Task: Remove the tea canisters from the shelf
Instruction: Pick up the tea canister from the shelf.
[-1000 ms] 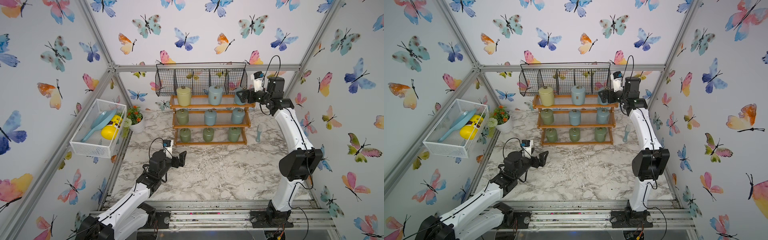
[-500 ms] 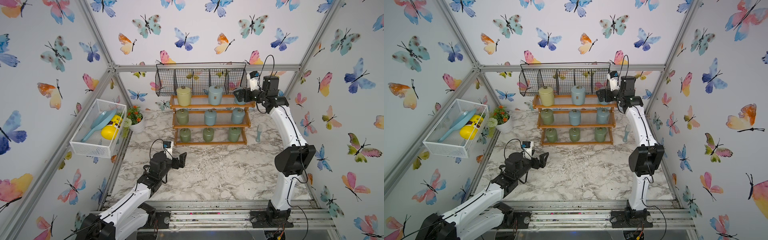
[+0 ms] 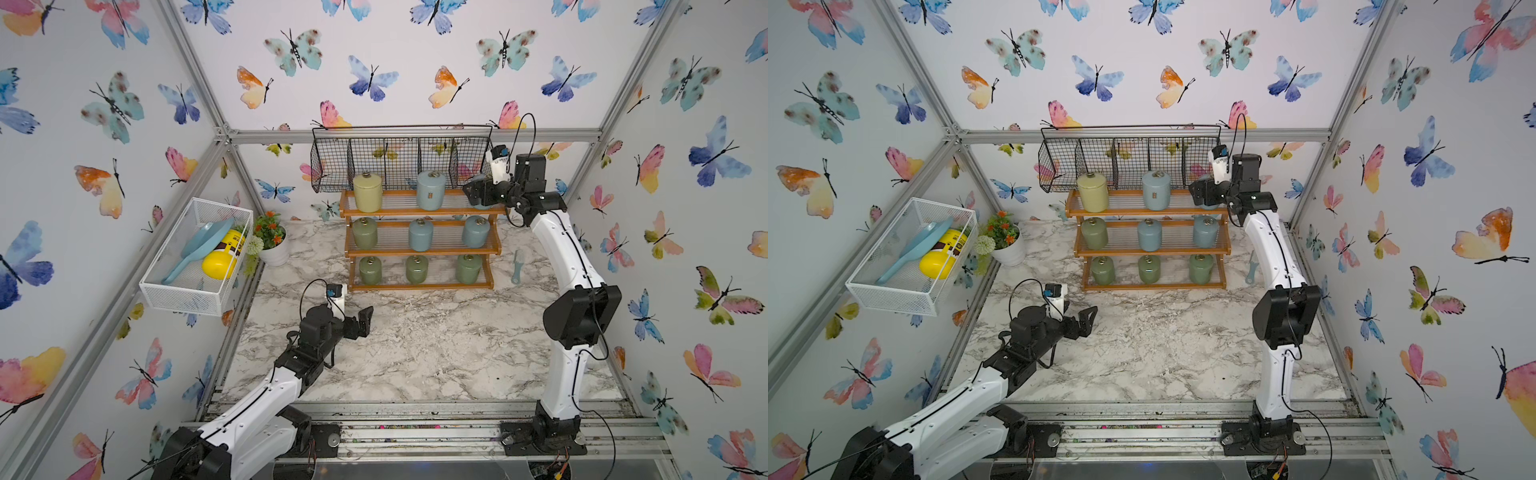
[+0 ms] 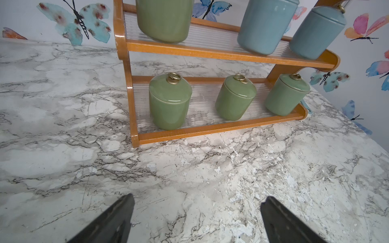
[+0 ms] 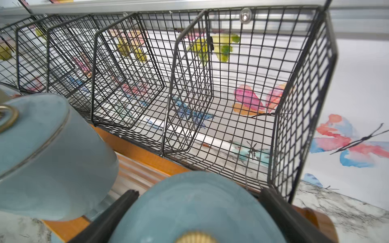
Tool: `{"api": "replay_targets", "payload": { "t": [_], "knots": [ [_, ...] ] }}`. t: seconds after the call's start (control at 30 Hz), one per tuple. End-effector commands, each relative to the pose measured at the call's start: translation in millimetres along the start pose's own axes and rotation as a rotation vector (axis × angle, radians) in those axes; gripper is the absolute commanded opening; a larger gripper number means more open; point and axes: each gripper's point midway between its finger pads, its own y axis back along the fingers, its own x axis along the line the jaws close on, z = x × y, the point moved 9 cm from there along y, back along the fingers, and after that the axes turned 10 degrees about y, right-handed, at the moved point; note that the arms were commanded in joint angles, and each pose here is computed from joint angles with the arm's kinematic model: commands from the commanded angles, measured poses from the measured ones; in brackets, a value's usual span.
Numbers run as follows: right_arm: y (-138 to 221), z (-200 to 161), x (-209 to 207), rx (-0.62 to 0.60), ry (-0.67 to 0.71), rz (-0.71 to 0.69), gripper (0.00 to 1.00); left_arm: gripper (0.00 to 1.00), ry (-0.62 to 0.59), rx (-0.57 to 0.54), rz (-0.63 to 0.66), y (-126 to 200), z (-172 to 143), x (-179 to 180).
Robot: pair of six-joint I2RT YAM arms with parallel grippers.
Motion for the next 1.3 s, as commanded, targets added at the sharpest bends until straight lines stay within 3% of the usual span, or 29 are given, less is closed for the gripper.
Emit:
{"api": "replay_targets", "payload": {
  "t": [0.0, 0.63, 1.27],
  "knots": [
    [-0.6, 3.5, -0.3, 0.002, 0.016, -0.028, 0.87, 0.98, 0.005, -0.009, -0.022, 2.4, -0.1, -2.5],
    [14.8, 14.8, 4.6, -0.029, 0.028, -0.015, 0.66, 0.98, -0.04, -0.009, -0.021, -3.0, 14.4, -8.9],
    [77.4, 48.4, 29.1, -0.134, 0.044, 0.068, 0.61, 0.99, -0.05, -0.028, -0.024, -1.0, 23.6, -12.9]
  ]
}}
